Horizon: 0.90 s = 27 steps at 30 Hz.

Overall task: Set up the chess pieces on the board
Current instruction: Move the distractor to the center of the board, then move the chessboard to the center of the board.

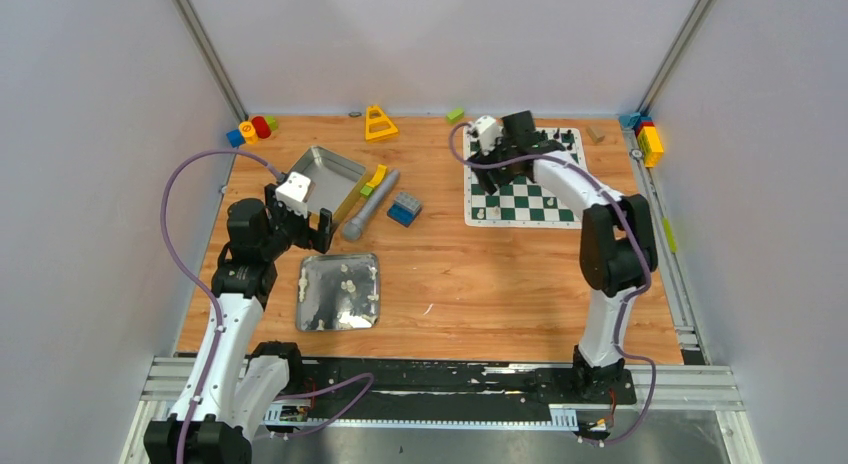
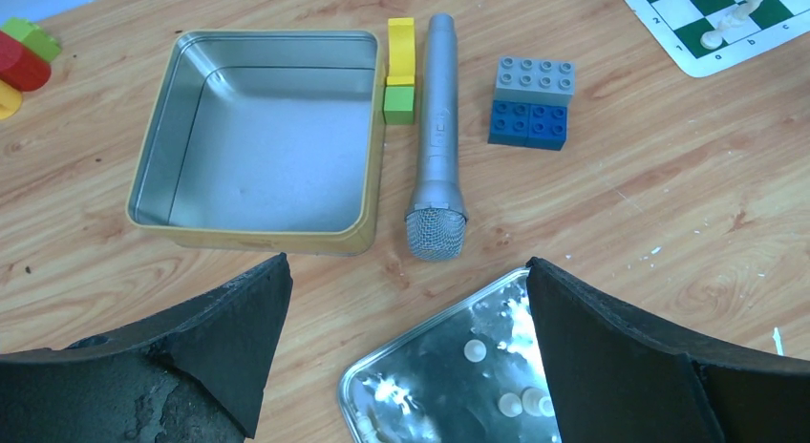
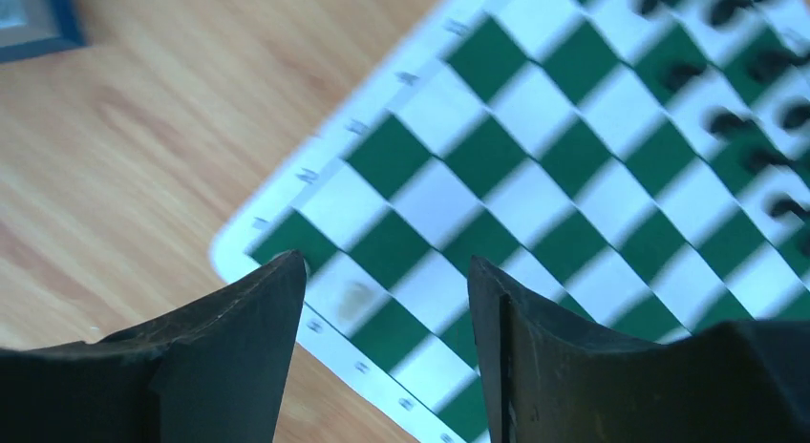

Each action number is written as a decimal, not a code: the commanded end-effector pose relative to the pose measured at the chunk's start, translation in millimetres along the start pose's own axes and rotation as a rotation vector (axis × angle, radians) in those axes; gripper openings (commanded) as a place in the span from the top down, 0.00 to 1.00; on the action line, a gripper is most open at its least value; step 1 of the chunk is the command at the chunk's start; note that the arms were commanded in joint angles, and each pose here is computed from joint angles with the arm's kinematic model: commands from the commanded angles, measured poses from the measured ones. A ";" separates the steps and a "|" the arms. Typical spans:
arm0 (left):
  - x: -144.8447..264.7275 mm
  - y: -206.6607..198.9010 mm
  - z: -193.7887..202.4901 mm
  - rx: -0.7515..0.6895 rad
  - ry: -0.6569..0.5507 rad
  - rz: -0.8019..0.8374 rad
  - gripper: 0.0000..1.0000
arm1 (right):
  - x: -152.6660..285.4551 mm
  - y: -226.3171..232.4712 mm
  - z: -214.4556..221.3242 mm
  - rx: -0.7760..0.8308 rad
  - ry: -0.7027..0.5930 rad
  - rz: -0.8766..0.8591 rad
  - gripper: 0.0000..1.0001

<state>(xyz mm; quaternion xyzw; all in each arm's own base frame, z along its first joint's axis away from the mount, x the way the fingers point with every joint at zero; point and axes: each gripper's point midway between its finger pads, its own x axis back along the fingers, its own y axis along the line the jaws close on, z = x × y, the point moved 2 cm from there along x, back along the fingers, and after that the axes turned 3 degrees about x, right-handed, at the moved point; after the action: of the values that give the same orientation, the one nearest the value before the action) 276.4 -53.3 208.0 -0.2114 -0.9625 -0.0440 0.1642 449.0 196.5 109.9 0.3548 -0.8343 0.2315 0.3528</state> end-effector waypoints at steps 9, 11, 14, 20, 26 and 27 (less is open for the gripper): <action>5.3 -2.7 -23.1 -0.043 -0.058 0.022 0.00 | 24.3 -89.0 64.0 -0.198 0.080 0.198 0.62; 5.3 -2.6 -23.3 -0.043 -0.057 0.022 0.00 | 18.6 -91.7 74.7 -0.208 0.108 0.201 0.66; 5.6 -2.8 -23.3 -0.043 -0.057 0.022 0.00 | 10.8 -91.0 87.0 -0.214 0.137 0.194 0.71; 5.3 -2.4 -22.6 -0.041 -0.054 0.020 0.00 | 2.0 -81.5 106.5 -0.229 0.182 0.166 0.80; 5.1 -2.8 -22.7 -0.039 -0.053 0.023 0.00 | 4.5 -69.0 118.9 -0.244 0.205 0.141 0.88; 4.8 -2.7 -22.5 -0.039 -0.052 0.023 0.00 | 4.7 -66.7 122.3 -0.249 0.212 0.136 0.89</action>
<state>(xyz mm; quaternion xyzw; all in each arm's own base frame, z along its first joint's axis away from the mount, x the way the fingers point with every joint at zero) 273.7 -55.5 205.1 -0.2188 -0.9597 -0.0407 0.1714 452.0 77.2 41.3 0.2299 -0.8349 0.1907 0.4624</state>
